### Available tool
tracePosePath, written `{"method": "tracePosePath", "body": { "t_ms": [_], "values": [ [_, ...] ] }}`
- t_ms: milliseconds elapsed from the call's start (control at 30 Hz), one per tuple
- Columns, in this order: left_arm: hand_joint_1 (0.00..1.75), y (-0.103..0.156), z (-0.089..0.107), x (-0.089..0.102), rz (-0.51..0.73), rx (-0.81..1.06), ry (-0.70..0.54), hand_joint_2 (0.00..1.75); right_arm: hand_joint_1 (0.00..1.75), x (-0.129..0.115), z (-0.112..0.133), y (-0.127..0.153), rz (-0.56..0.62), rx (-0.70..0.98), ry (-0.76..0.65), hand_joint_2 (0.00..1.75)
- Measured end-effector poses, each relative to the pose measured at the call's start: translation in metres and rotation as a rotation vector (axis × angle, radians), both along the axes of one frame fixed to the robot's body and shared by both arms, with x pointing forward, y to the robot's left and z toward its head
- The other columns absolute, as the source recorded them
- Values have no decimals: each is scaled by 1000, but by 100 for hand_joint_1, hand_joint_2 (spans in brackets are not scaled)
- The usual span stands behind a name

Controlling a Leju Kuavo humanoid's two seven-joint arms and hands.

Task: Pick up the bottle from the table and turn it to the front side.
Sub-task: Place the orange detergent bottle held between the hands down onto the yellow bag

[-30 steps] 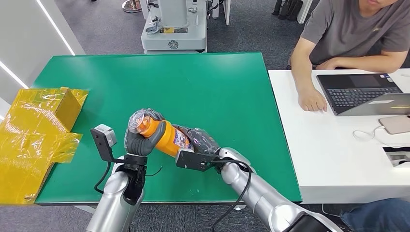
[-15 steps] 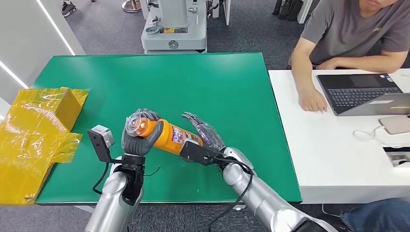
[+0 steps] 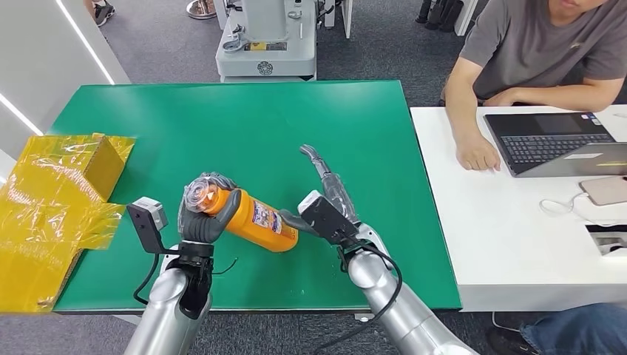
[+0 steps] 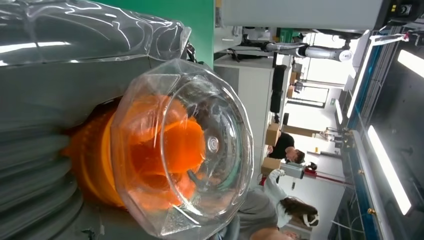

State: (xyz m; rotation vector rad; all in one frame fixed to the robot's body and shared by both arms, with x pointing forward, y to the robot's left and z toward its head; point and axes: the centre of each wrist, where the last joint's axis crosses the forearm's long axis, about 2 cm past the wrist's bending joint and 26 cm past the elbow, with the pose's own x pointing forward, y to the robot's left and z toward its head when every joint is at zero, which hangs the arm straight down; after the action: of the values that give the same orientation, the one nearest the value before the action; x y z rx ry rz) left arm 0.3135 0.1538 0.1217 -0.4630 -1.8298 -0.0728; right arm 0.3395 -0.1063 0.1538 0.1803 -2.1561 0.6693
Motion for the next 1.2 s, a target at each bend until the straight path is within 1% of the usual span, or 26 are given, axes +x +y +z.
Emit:
{"method": "tracePosePath", "body": {
  "t_ms": [167, 300, 467, 567, 667, 733, 867, 967, 1100, 1200],
  "values": [
    [175, 8, 2, 1, 45, -8, -22, 175, 0, -23, 4, -9, -58, 182, -18, 175],
    [175, 17, 10, 2, 92, -8, -53, 175, 0, -47, 7, -20, -160, 288, -52, 175],
    [175, 31, 29, 6, 167, 19, -134, 175, 0, -74, 6, -31, -241, 358, -71, 175],
    [175, 47, 43, 8, 234, 57, -209, 175, 0, -89, 1, -35, -253, 367, -69, 175],
    [175, 65, 57, 9, 296, 109, -281, 175, 0, -98, -3, -38, -260, 364, -62, 175],
    [175, 77, 64, 10, 345, 185, -329, 175, 0, -102, -6, -40, -266, 361, -54, 175],
    [175, 104, 77, 14, 429, 418, -409, 175, 0, -111, -12, -45, -289, 348, -38, 175],
    [175, 121, 85, 19, 472, 621, -441, 175, 0, -117, -13, -49, -306, 337, -26, 175],
    [175, 148, 100, 32, 524, 898, -475, 175, 0, -122, -13, -54, -315, 331, -9, 175],
    [175, 166, 106, 39, 549, 1044, -490, 175, 0, -124, -13, -57, -313, 330, -2, 175]
  ]
}}
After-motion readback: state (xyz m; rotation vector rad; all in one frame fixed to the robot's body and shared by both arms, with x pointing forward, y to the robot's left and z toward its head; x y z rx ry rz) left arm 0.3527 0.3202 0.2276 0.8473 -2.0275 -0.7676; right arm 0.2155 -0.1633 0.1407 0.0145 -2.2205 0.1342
